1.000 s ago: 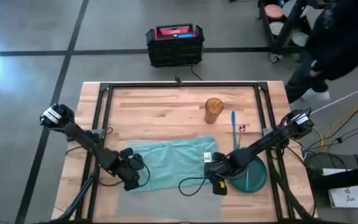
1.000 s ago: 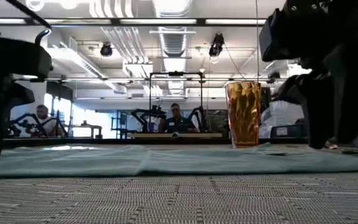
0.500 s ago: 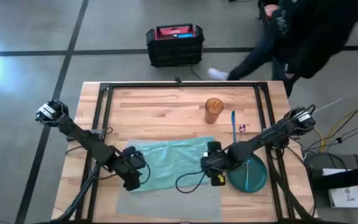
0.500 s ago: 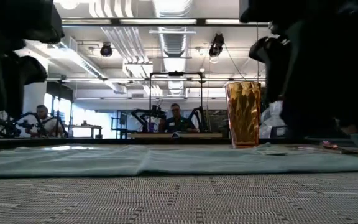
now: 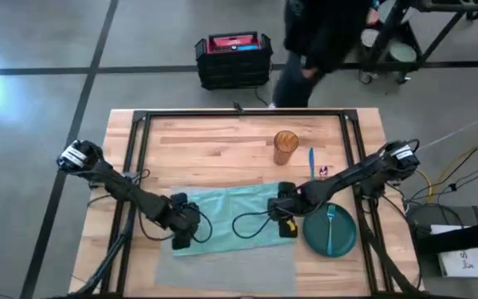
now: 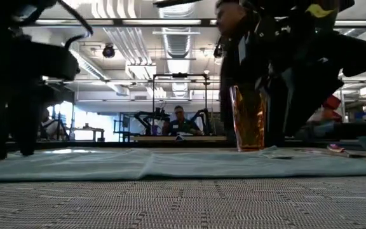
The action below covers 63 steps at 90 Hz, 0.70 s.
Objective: Set table place
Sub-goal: Fold the blue table napkin
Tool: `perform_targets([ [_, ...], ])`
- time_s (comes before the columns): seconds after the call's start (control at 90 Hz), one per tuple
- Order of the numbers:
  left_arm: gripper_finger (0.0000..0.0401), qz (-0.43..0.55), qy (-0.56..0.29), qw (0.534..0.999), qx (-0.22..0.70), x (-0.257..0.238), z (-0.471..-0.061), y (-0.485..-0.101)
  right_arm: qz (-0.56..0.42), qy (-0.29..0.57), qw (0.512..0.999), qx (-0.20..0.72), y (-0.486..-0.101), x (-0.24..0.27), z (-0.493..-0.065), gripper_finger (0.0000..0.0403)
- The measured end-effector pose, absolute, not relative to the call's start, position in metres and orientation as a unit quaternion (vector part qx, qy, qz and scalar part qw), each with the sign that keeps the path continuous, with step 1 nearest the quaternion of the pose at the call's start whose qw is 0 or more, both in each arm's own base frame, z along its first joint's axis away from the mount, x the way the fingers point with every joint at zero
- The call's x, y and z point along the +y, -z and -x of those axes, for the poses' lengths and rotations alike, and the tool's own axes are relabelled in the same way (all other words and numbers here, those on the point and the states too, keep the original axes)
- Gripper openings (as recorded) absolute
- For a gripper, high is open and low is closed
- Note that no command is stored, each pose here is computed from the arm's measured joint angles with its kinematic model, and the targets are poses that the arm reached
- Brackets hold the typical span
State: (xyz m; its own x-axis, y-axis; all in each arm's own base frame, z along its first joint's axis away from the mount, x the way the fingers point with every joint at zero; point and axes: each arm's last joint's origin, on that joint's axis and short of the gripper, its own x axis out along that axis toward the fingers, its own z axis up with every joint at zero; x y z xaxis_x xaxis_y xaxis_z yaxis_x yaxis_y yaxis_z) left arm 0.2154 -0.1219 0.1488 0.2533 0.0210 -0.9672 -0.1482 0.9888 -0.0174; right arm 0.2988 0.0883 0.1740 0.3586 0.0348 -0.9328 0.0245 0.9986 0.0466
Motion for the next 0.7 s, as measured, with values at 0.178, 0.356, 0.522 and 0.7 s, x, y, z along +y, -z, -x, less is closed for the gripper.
perform_targets([
  [0.178,0.0176,0.05,-0.059,0.787,0.613,-0.122,-0.217,-0.144,-0.011,-0.013,0.828,0.56,-0.173,0.088,-0.299,0.024],
  [0.356,0.0159,0.053,-0.061,0.787,0.612,-0.122,-0.216,-0.144,-0.005,-0.013,0.825,0.565,-0.167,0.088,-0.299,0.023],
  [0.522,0.0159,0.053,-0.062,0.787,0.612,-0.122,-0.216,-0.144,0.006,-0.018,0.821,0.571,-0.153,0.09,-0.304,0.0231],
  [0.7,0.0172,0.052,-0.063,0.787,0.611,-0.122,-0.216,-0.144,0.017,-0.007,0.815,0.58,-0.144,0.089,-0.306,0.0235],
])
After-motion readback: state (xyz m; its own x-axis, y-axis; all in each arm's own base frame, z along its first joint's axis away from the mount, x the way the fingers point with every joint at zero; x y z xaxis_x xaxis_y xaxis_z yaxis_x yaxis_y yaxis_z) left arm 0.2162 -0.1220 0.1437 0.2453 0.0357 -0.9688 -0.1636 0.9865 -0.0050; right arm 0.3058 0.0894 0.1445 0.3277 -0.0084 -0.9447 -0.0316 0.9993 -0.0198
